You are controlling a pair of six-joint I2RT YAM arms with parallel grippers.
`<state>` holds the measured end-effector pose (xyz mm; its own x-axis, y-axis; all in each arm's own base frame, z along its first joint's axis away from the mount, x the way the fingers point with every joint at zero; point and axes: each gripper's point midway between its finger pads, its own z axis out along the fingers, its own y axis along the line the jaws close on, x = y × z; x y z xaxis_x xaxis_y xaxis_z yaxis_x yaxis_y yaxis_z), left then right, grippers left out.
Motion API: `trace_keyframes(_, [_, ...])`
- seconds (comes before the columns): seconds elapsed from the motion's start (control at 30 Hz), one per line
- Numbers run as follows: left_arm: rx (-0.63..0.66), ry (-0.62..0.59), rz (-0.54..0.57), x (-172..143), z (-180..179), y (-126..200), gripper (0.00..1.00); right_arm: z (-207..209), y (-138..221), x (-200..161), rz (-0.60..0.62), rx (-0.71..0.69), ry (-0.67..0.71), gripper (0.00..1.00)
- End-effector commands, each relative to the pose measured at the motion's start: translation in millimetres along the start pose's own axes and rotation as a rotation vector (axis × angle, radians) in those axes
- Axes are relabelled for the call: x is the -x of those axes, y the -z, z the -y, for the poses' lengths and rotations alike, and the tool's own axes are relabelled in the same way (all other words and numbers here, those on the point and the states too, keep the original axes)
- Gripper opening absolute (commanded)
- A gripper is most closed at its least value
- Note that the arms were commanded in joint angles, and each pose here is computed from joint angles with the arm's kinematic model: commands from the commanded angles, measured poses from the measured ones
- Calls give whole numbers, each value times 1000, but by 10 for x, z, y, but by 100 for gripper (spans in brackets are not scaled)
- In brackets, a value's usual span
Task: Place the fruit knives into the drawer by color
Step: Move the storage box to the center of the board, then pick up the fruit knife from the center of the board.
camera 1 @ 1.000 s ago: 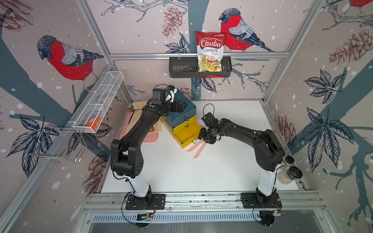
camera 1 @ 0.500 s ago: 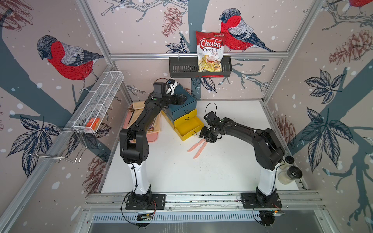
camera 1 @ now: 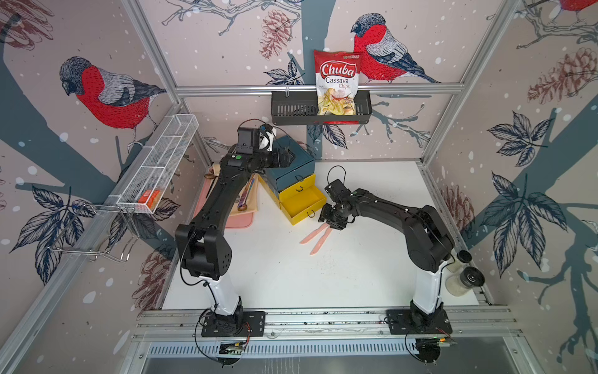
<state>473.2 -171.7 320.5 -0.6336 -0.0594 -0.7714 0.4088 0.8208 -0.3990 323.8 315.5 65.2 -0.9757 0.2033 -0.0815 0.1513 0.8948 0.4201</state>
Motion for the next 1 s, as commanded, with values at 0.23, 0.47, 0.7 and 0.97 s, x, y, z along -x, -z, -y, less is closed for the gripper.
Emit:
trace_keyframes(0.23, [83,103,-287,-1098,239,537,97,261,88,-208,-7,-92,-37,59])
trace_keyframes(0.47, [2,191,-471,-1927,495,776,97,324,20,-250,-9,-125,-44,59])
trace_keyframes(0.7, [-32,204,-469,-2082,561,808,97,337,-150,-212,-14,-164,-42,54])
trace_keyframes(0.97, [-46,194,-450,-2013,582,771,97,290,-333,-286,-37,-217,-8,46])
